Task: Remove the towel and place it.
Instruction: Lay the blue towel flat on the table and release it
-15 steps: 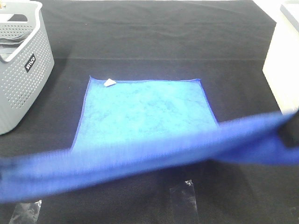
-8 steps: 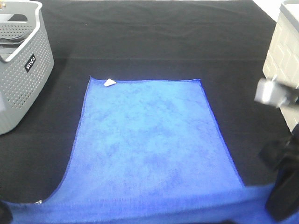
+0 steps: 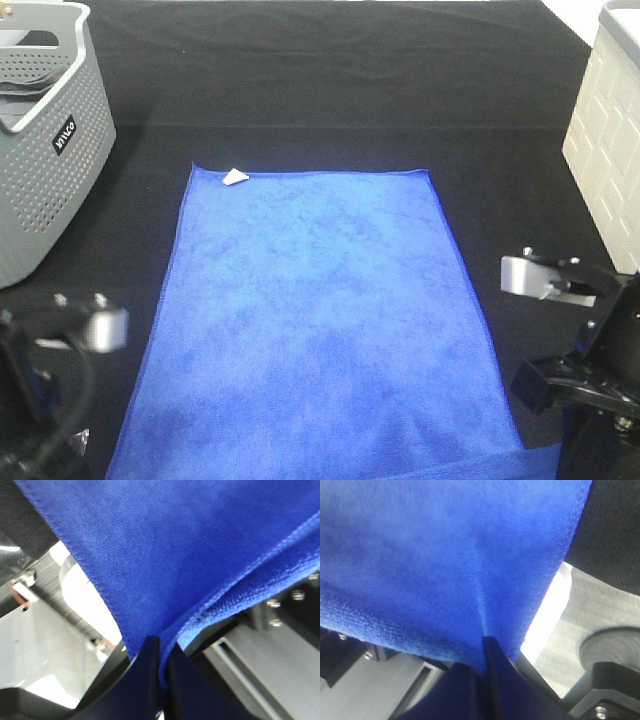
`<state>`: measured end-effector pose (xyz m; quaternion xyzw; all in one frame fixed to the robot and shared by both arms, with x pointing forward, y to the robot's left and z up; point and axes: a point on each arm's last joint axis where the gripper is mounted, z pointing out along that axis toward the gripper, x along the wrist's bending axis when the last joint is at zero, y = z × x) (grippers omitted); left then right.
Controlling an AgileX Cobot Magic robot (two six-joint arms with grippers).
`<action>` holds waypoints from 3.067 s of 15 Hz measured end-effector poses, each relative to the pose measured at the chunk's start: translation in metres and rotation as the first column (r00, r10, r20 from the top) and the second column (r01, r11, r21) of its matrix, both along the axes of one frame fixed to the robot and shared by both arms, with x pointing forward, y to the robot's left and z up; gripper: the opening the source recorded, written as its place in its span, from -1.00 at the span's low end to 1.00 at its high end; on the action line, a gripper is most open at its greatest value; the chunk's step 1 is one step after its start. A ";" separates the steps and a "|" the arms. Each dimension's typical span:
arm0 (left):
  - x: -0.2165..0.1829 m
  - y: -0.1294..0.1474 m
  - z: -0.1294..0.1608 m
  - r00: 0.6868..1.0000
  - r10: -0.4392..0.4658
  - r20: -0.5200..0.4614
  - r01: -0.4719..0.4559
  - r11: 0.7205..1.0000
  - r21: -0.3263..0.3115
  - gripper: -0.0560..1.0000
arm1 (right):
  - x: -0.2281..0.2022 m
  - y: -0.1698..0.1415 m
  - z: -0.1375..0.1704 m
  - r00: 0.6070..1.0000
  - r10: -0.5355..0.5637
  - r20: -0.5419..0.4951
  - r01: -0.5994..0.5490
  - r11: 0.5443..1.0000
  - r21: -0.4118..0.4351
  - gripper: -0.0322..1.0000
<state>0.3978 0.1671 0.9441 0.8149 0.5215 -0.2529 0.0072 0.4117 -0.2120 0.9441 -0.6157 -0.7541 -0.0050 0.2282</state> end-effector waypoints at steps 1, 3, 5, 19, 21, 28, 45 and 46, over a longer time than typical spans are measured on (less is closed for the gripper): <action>-0.001 -0.004 -0.008 1.000 -0.023 -0.019 0.024 1.000 0.019 -0.89 | 0.001 0.000 -0.005 1.000 0.003 -0.021 -0.003 1.000 -0.005 -0.94; -0.002 -0.009 -0.019 0.998 -0.044 -0.045 0.045 0.998 0.040 -0.89 | 0.002 0.001 -0.013 0.998 0.027 -0.057 -0.028 1.000 -0.010 -0.94; -0.001 -0.010 -0.022 0.999 -0.036 -0.033 0.037 0.998 0.041 -0.89 | 0.004 0.001 -0.020 0.995 0.044 -0.085 -0.045 0.999 -0.013 -0.94; 0.034 -0.034 -0.070 0.996 -0.032 -0.088 0.038 0.998 0.059 -0.89 | 0.011 0.001 -0.060 0.982 0.082 -0.168 -0.091 0.995 -0.043 -0.94; 0.036 -0.034 -0.074 0.995 -0.036 -0.096 0.042 0.997 0.063 -0.89 | 0.012 0.001 -0.060 0.984 0.085 -0.156 -0.093 0.995 -0.041 -0.94; 0.027 -0.038 -0.067 0.976 -0.031 -0.214 0.035 0.999 0.016 0.25 | 0.012 0.002 -0.060 0.984 0.075 -0.163 -0.081 0.996 -0.030 0.11; 0.068 -0.046 0.013 0.986 -0.145 0.080 0.143 0.989 0.032 0.46 | 0.044 0.010 0.030 0.970 0.053 0.238 -0.064 0.997 0.039 0.45; 0.075 -0.049 0.021 0.982 -0.152 0.117 0.149 0.988 0.029 0.46 | 0.045 0.010 0.030 0.971 0.048 0.236 -0.059 0.998 0.038 0.45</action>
